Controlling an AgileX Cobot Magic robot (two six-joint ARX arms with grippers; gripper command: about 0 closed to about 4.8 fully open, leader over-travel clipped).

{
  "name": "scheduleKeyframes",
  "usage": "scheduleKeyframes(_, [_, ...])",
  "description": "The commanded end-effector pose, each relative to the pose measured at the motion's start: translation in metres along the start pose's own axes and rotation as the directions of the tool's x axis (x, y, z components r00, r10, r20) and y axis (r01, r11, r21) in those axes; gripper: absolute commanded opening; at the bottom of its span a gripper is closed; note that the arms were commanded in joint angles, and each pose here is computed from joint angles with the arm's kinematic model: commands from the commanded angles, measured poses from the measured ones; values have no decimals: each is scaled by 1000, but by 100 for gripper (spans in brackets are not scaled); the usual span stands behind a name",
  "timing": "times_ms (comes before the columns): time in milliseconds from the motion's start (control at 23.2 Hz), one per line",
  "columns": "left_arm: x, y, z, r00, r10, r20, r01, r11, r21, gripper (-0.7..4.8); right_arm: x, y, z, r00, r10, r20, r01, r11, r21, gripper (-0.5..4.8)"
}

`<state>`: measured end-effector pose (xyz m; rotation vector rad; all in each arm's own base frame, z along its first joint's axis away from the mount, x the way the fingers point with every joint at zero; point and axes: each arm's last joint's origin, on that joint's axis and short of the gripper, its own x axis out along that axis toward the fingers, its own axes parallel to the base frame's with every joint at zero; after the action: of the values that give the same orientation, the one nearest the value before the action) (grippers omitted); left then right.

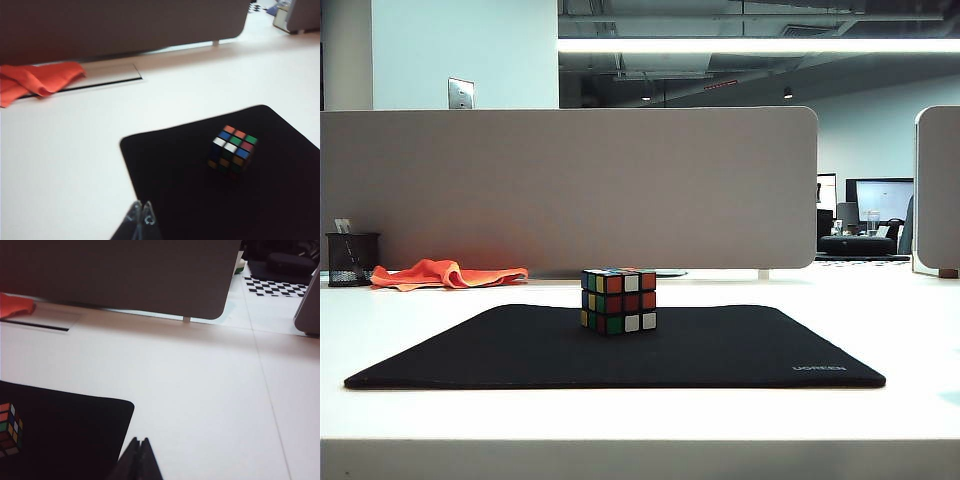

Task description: Pick up the cube on the right side of the mouse pad, then place it in the center of the mouse pad.

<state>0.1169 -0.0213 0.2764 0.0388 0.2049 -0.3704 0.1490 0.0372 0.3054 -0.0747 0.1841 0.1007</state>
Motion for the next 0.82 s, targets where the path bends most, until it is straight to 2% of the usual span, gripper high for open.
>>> scheduleKeyframes(43, [-3,1,0,998,54,19,-54,999,4,-6,-8,-1,-10,999,-12,36,11,1000,13,-6])
scheduleKeyframes(259, [3,2,-15,997,77,-7,-77,997,-12,-6,-14,-2,-21,999,-8,-34,8,1000,1,-4])
scheduleKeyframes(388, [7,3,-29,997,75,-32,-77,996,-40,-6,-18,-3,-21,999,-9,31,10,1000,-18,3])
scheduleKeyframes(474, [9,2,-46,997,74,-39,-77,994,-71,-6,-25,-4,-30,988,-8,157,9,1000,-5,3])
scheduleKeyframes(690, [5,0,-61,997,78,0,-78,995,-68,-6,-33,-4,-69,984,-9,176,9,1000,1,3])
scheduleKeyframes(819, [6,0,-72,997,76,-21,-77,994,-75,-6,-33,-3,-95,987,-8,163,6,1000,10,3])
